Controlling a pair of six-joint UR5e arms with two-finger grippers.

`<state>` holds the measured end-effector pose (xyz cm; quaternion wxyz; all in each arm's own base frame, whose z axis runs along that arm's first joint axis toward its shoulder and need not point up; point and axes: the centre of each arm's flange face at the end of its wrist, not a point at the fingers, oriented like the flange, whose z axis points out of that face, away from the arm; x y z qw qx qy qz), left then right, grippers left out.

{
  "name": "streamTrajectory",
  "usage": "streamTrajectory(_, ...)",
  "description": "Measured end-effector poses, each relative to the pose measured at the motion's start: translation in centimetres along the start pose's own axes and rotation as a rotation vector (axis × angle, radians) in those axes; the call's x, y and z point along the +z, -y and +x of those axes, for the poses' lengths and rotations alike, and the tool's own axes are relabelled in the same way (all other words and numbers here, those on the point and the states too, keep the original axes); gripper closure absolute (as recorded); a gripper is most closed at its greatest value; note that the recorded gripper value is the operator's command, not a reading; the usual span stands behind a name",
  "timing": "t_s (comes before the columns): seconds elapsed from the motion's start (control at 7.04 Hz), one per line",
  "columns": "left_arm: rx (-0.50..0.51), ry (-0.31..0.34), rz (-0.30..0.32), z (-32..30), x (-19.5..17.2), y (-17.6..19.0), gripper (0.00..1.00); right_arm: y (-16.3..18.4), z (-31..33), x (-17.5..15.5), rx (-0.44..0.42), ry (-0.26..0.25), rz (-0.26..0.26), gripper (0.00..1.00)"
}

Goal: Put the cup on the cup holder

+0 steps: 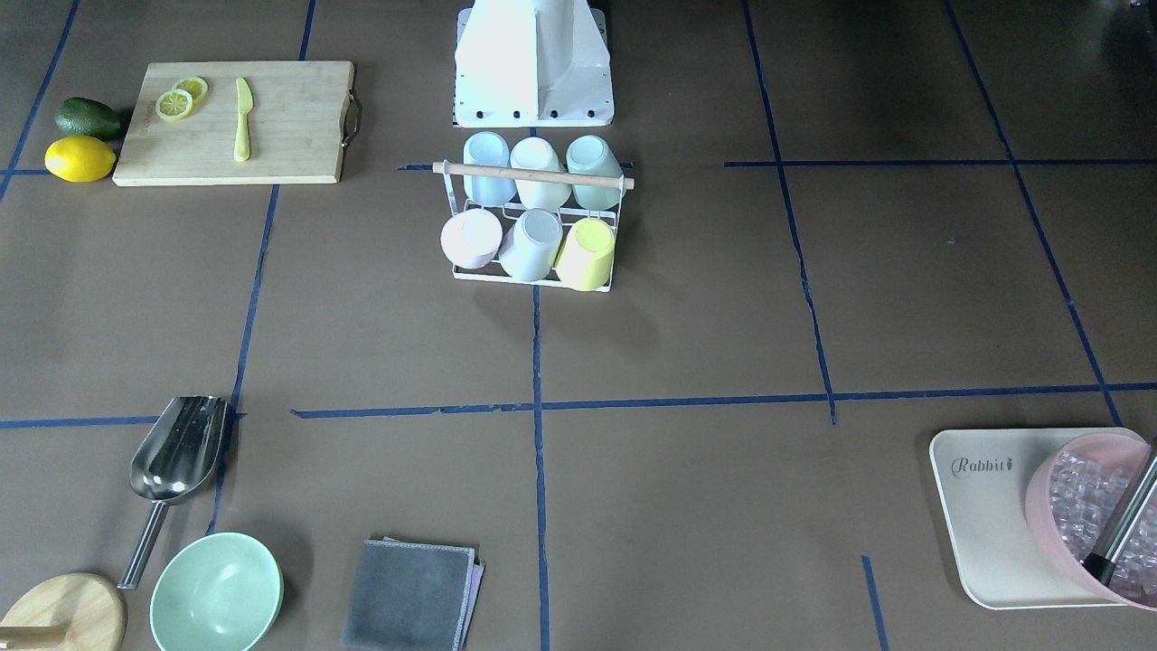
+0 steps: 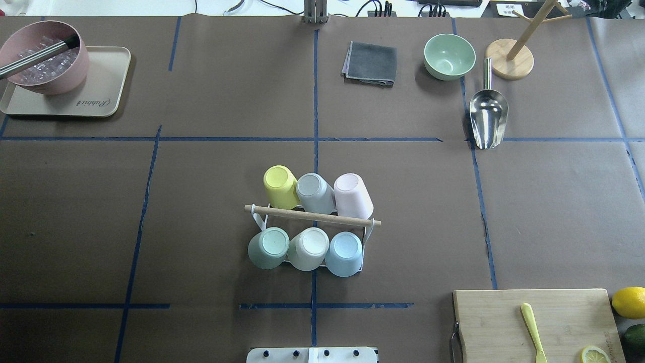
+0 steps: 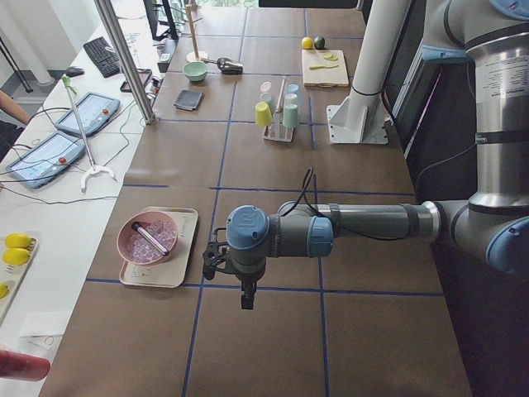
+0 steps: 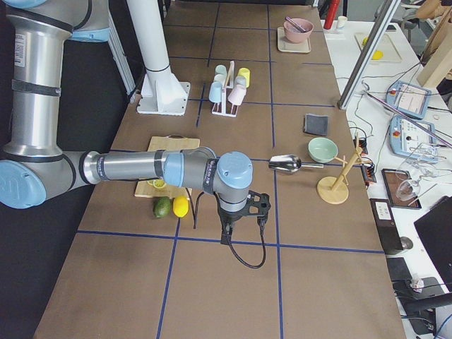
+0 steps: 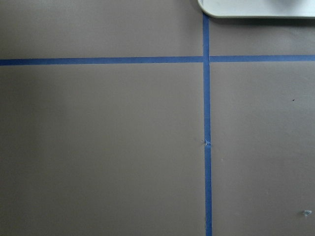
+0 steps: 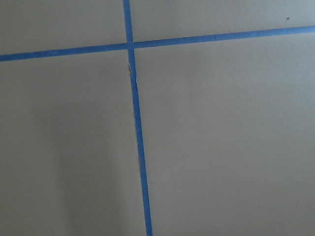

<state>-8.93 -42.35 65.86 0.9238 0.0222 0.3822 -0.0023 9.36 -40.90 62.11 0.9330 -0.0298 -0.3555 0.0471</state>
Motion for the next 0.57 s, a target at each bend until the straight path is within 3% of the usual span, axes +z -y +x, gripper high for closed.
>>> streamTrajectory(0.57, 0.004, 0.001, 0.006, 0.14, -0.24, 0.38, 0.0, -0.02, 0.24, -0.24, 0.003, 0.001, 0.006, 0.0)
